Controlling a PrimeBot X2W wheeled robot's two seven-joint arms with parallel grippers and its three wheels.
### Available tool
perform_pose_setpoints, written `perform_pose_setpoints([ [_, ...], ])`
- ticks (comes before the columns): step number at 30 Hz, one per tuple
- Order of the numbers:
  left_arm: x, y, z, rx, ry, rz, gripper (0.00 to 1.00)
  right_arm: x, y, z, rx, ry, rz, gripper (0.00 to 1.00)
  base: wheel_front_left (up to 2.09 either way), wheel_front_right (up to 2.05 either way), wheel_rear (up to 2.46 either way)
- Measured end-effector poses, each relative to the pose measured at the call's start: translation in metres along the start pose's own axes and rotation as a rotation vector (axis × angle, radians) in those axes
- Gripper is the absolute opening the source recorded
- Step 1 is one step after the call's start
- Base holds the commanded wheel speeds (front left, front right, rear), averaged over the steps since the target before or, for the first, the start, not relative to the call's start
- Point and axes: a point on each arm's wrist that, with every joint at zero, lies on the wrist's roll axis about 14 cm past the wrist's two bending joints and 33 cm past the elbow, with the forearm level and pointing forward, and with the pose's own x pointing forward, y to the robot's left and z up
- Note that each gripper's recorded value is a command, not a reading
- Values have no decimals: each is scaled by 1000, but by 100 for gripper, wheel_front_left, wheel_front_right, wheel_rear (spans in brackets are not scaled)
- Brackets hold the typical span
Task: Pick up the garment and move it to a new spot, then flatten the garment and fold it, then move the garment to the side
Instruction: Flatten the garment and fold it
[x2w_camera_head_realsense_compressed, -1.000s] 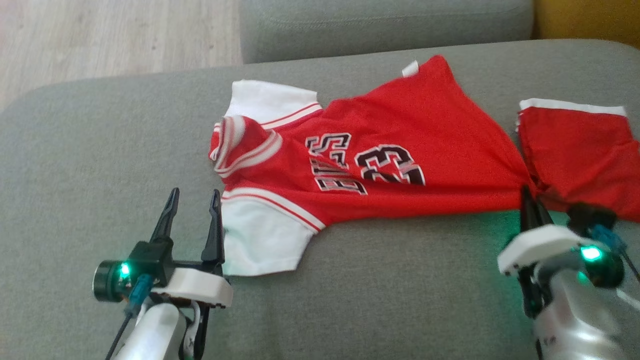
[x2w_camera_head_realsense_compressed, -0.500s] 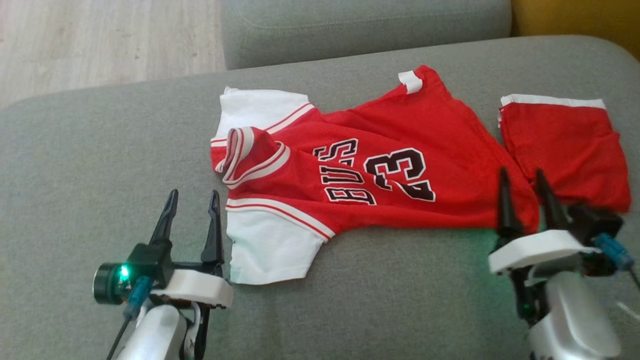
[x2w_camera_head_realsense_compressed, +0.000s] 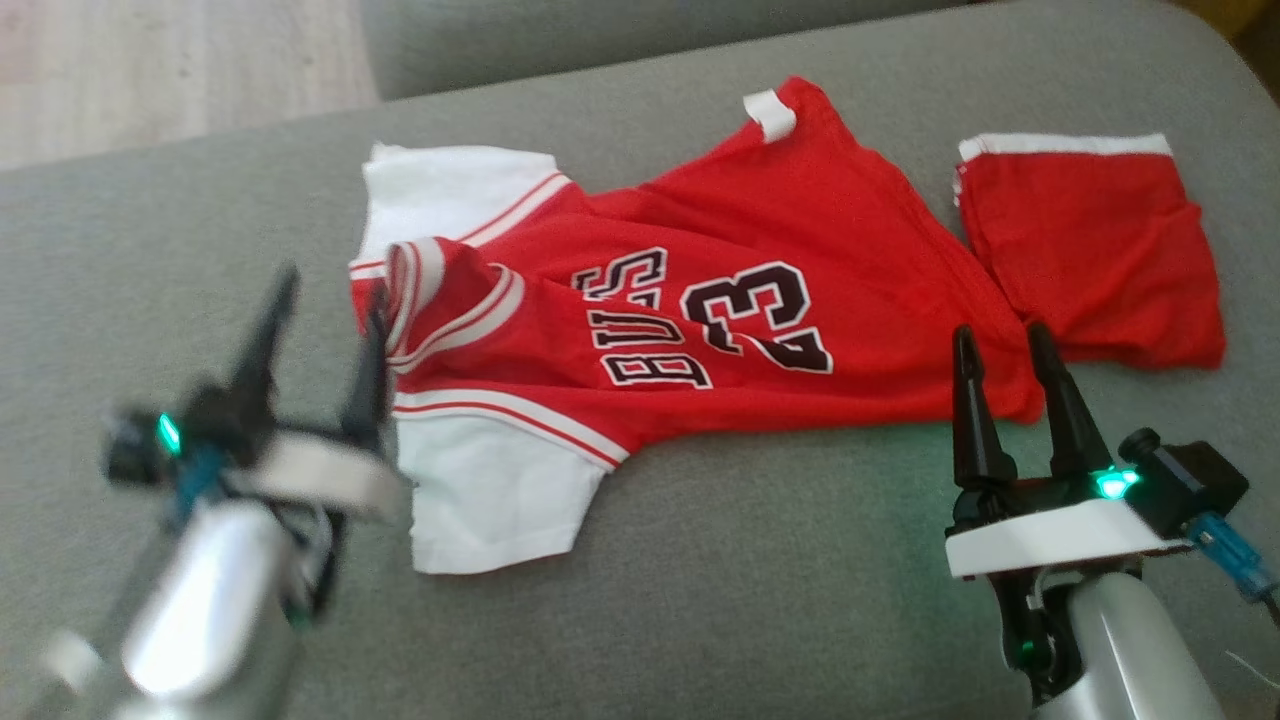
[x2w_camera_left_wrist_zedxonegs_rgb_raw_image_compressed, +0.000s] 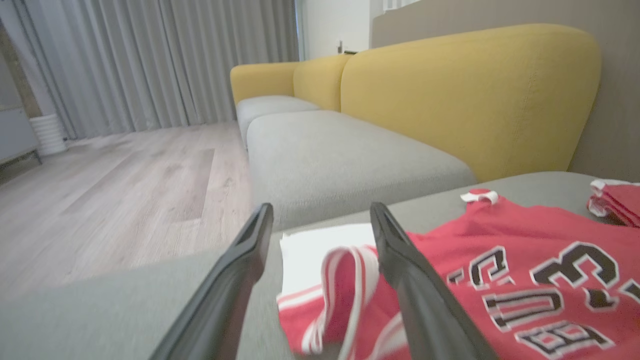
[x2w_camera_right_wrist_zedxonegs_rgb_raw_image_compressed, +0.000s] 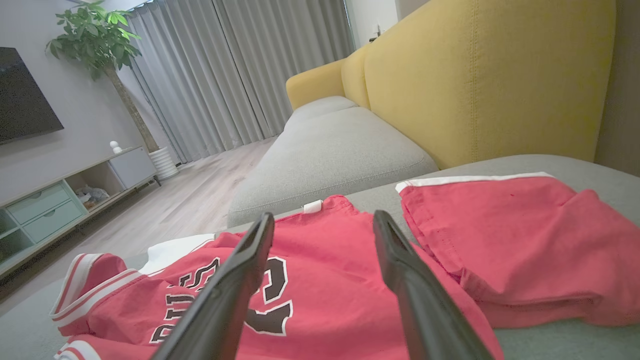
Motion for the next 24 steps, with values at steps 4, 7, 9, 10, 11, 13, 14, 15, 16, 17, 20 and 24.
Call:
perform_pose_setpoints([
  [4, 45, 7, 34, 63, -31, -81, 100, 0, -8, -1, 1, 1, -23, 100, 0, 0, 0],
  [7, 78, 12, 42, 106, 52, -151, 100, -1, -15, -5, 7, 13, -47, 100, 0, 0, 0],
  [9, 96, 16, 32, 111, 159, -172, 100, -2, -19, -9, 4, 24, -61, 100, 0, 0, 0],
  [10, 102, 18, 23, 107, 224, -177, 100, -2, -21, -10, 7, 29, -68, 100, 0, 0, 0],
  [11, 106, 19, 10, 114, 298, -186, 100, -3, -24, -11, 9, 31, -75, 100, 0, 0, 0],
  [13, 111, 24, -16, 121, 426, -191, 100, -4, -28, -13, 12, 38, -92, 100, 0, 0, 0],
  [14, 112, 26, -29, 124, 485, -194, 100, -4, -31, -14, 15, 40, -100, 100, 0, 0, 0],
  [15, 112, 27, -42, 141, 549, -206, 100, -4, -33, -14, 15, 42, -107, 100, 0, 0, 0],
  [16, 111, 28, -56, 152, 609, -217, 100, -5, -36, -14, 16, 42, -117, 100, 0, 0, 0],
  [17, 110, 28, -68, 156, 663, -227, 100, -5, -39, -15, 17, 46, -127, 100, 0, 0, 0],
  [20, 109, 31, -97, 175, 771, -247, 100, -9, -49, -17, 18, 55, -163, 100, 0, 0, 0],
  [24, 114, 36, -119, 187, 839, -255, 100, -14, -61, -21, 7, 73, -205, 100, 0, 0, 0],
])
